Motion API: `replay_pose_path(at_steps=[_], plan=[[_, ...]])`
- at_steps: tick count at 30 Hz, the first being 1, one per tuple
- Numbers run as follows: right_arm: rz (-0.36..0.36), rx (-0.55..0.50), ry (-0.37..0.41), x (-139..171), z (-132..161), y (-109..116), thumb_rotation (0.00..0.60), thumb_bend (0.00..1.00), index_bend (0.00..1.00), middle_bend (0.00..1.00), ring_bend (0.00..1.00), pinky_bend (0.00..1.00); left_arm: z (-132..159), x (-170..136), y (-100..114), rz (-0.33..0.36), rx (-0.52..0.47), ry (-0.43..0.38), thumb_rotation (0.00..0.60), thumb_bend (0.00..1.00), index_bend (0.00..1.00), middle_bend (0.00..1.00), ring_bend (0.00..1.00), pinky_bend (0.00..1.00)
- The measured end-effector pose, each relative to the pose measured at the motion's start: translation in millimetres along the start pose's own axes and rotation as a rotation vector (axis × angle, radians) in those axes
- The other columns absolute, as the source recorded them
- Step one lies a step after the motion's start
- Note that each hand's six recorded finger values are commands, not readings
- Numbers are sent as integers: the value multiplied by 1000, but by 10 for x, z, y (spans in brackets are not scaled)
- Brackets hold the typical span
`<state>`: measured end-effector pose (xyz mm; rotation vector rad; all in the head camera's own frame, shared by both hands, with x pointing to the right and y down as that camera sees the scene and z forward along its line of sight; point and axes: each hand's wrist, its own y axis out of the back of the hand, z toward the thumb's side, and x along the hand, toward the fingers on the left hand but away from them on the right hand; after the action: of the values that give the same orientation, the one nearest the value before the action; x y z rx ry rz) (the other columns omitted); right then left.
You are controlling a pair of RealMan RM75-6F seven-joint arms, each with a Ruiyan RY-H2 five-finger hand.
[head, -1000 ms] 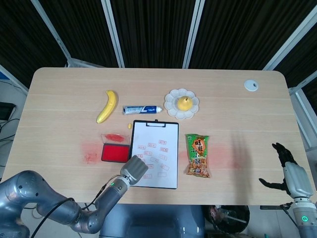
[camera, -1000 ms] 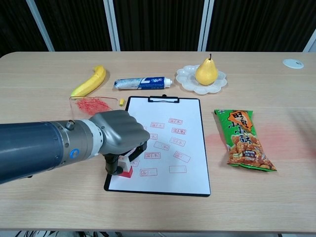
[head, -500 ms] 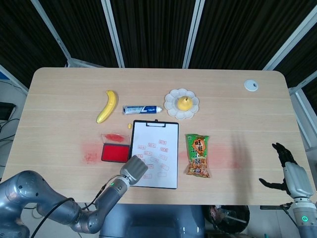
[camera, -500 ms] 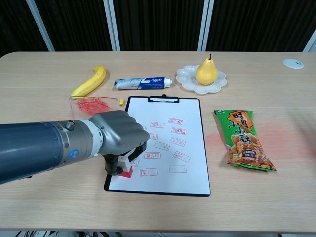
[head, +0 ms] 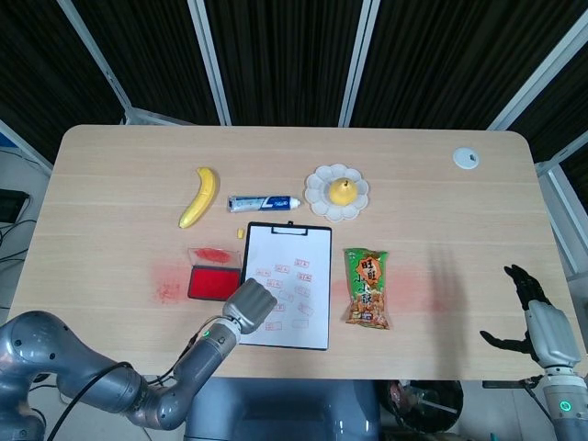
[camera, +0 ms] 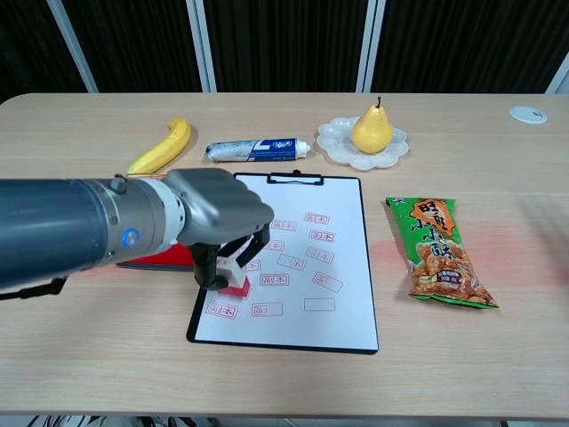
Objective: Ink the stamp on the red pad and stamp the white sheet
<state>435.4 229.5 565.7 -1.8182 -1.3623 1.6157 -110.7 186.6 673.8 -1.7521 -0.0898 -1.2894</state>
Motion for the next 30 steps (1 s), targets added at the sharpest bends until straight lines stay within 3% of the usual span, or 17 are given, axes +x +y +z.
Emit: replay_pose_path(at_steps=[7, 13, 18, 25, 30], plan=[[-2, -2, -2, -1, -4, 5, 600, 34, 58, 0, 0, 220, -162, -150, 499, 104, -48, 15, 600, 634, 817, 881, 882, 1000], [-4, -6, -3, -4, -4, 11, 600, 36, 58, 0, 0, 220, -436, -384, 666, 143, -45, 48, 600, 630, 804, 868, 881, 1000], [-4, -2, -1, 1, 0, 8, 600, 36, 58, 0, 0, 220, -714, -588, 450, 121, -35, 90, 600, 621, 777, 843, 873, 1000], [-5, 6, 2, 9, 5, 4, 600, 35, 59, 0, 0, 220, -1133, -817, -126, 53, -56, 176, 600, 593, 755, 829, 871, 1000], [-5, 11, 4, 7, 9, -3, 600, 35, 59, 0, 0, 220, -1436, -841, -391, 43, -54, 234, 600, 579, 746, 817, 868, 1000]])
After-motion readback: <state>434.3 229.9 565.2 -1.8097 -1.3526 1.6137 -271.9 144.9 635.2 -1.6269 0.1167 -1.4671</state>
